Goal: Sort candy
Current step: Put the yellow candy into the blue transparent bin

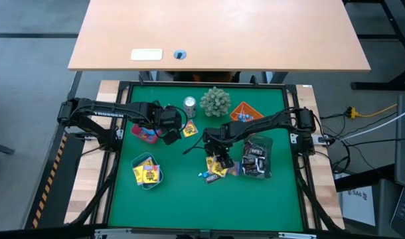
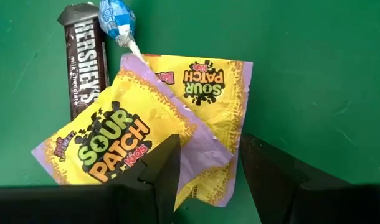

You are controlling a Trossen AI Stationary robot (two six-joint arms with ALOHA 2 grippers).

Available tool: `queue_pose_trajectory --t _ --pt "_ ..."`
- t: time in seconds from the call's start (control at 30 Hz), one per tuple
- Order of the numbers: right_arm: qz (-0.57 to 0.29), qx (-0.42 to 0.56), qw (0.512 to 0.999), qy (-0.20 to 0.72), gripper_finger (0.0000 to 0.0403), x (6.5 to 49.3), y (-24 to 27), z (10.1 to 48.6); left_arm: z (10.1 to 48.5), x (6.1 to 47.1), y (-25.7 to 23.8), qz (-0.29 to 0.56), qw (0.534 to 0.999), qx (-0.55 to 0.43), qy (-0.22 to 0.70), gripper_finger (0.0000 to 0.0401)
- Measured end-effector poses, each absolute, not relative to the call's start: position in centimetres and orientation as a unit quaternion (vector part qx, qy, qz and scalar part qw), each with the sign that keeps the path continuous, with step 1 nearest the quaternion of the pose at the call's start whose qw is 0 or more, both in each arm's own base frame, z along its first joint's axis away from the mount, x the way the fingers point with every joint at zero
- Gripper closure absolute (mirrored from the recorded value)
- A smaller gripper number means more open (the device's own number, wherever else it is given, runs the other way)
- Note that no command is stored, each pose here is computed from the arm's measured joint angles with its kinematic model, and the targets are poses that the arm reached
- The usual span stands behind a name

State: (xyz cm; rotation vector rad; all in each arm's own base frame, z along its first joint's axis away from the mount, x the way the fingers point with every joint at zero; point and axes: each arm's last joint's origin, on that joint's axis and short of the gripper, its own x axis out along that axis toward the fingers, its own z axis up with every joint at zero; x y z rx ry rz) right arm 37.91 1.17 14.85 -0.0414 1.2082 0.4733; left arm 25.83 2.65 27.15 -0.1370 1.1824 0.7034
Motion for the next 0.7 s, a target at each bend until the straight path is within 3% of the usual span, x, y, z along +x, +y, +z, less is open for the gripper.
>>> queue_pose_trajectory --t 0.23,0.57,0.7 --pt "0.22 -0.019 0.797 0.563 0.0262 37.91 1.17 14.85 27.15 25.84 2.65 0.324 0.77 -0.063 0.545 0.0293" --pt "0.218 -0.021 0.796 0.565 0.0394 37.87 1.15 14.83 27.15 25.83 2.64 0.324 0.77 -0.063 0.545 0.0293" --pt "0.218 -0.019 0.789 0.574 0.0388 37.65 1.15 14.77 27.15 25.83 2.65 0.324 0.77 -0.063 0.545 0.0293"
